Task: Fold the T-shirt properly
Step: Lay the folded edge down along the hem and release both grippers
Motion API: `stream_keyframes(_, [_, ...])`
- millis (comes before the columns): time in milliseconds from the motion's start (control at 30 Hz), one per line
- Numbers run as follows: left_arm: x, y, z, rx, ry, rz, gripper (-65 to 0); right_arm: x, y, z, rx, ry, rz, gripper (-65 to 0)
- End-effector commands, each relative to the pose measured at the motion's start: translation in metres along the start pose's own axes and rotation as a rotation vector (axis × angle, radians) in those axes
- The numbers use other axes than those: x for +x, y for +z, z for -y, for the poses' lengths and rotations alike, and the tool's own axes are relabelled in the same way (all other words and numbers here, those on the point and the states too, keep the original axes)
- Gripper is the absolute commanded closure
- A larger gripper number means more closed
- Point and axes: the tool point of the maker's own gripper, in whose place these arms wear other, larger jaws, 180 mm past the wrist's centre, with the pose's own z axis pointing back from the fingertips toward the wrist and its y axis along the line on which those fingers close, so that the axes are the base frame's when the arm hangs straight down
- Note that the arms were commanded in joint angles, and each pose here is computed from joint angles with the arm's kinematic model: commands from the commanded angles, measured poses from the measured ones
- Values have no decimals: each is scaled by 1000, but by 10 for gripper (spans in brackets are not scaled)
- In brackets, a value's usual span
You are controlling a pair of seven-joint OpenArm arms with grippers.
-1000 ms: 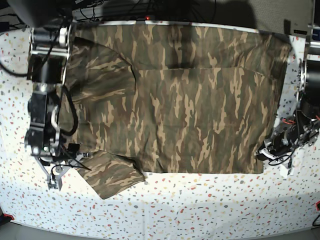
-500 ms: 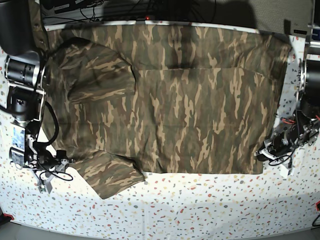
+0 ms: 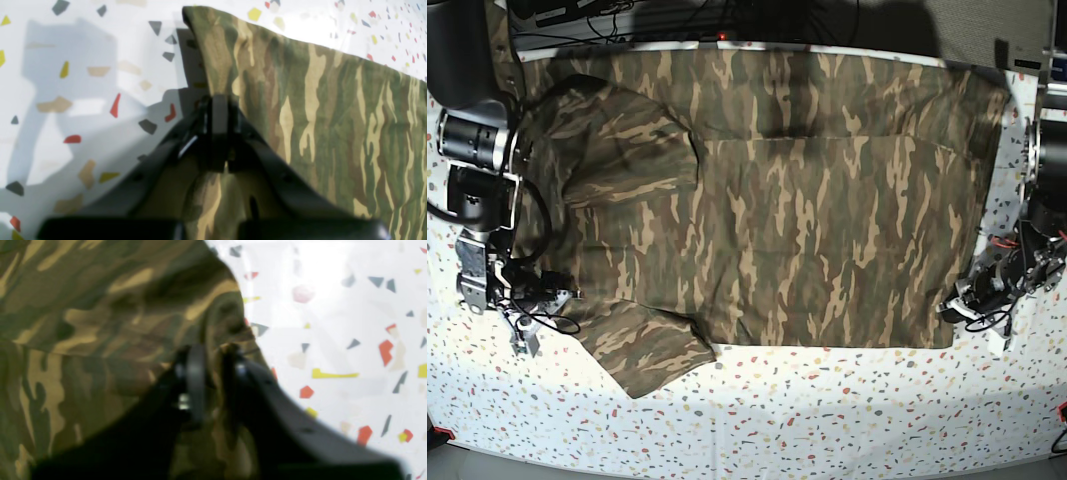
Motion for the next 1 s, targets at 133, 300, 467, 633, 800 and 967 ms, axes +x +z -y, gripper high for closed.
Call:
stream_keyframes(133, [34, 3, 5, -16, -9, 84, 0, 28, 9, 9, -15, 2, 73, 0])
stream_keyframes(300, [39, 4, 4, -16, -9, 110, 0, 33, 13, 9, -15, 15, 77, 0])
stream_keyframes(467, [38, 5, 3, -13, -9, 103, 0, 44, 21, -2, 71, 81, 107, 0])
stream_keyframes(633, [30, 6, 0, -13, -13, 51, 0, 60, 37, -6, 142, 80, 151, 0])
stream_keyframes(800, [31, 11, 9, -86, -43, 47, 0, 62, 49, 1, 158, 47, 182, 0])
stream_keyframes(967, [53, 20, 11, -110, -27, 84, 0, 36, 51, -8, 169, 87, 182, 0])
